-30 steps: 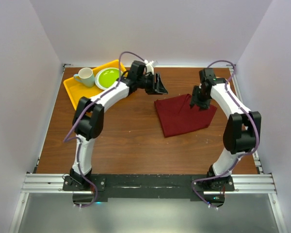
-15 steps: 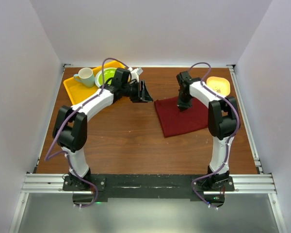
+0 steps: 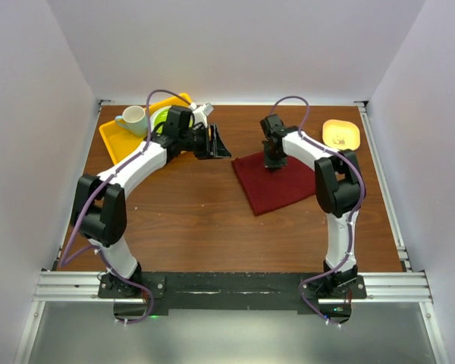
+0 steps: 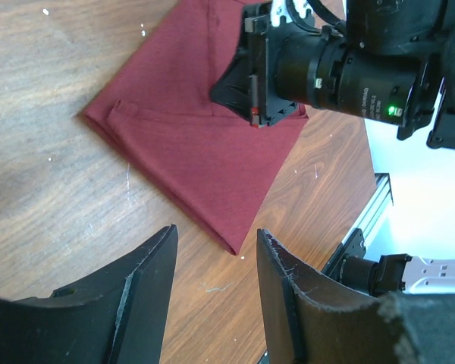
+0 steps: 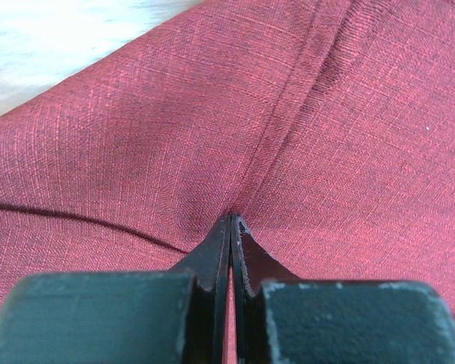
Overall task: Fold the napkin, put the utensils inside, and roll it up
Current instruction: Fold the napkin
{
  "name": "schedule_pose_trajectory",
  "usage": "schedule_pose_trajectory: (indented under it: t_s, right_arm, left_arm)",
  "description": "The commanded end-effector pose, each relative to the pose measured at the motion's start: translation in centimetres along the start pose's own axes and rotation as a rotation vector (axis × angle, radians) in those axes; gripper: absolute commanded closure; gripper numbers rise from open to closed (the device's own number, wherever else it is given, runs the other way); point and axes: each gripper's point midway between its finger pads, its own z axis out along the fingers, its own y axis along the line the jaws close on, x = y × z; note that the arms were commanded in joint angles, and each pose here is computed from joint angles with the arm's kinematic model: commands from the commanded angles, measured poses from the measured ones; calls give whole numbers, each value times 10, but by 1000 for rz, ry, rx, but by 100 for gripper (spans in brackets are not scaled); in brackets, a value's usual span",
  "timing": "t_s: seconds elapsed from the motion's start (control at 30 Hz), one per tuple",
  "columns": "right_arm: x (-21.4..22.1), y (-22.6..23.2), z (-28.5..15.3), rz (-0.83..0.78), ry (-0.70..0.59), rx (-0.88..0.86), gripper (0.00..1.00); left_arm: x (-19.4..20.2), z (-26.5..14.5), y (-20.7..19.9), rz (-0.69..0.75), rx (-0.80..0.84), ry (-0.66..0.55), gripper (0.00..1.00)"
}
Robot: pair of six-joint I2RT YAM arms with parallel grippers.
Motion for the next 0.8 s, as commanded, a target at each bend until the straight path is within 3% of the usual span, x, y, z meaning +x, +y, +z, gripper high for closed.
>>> schedule_pose_trajectory:
  t_s: [0.0,0.33,0.47,0.53,0.6,0.63,0.73,0.77]
  right_arm:
    - [18,22,9,-124,12,-65,100]
    - [65,87,-23,-393,18,-207,100]
    - [41,69,-57,-352,-29,-74,100]
    - [33,67,-80,-370,-63,-75,90]
    - [24,73,-116,-432,-144,-141,71]
    - [30,82,-126,-487,-157,-178,50]
    - [62,97,-152,-667,-158,-250,28]
    - [82,97,-147,-712,-129,-257,26]
  left_arm:
    - [-5,-15,-5,25,15,-35,49]
    - [0,-33,3,-1,-38,-68,49]
    - [1,-49,9,-38,-88,-110,48]
    - [2,-59,15,-63,-129,-140,48]
    - [5,-70,22,-114,-172,-172,46]
    - [10,-73,27,-144,-193,-172,45]
    - [21,-88,41,-245,-243,-198,44]
    - [22,-96,40,-278,-248,-217,44]
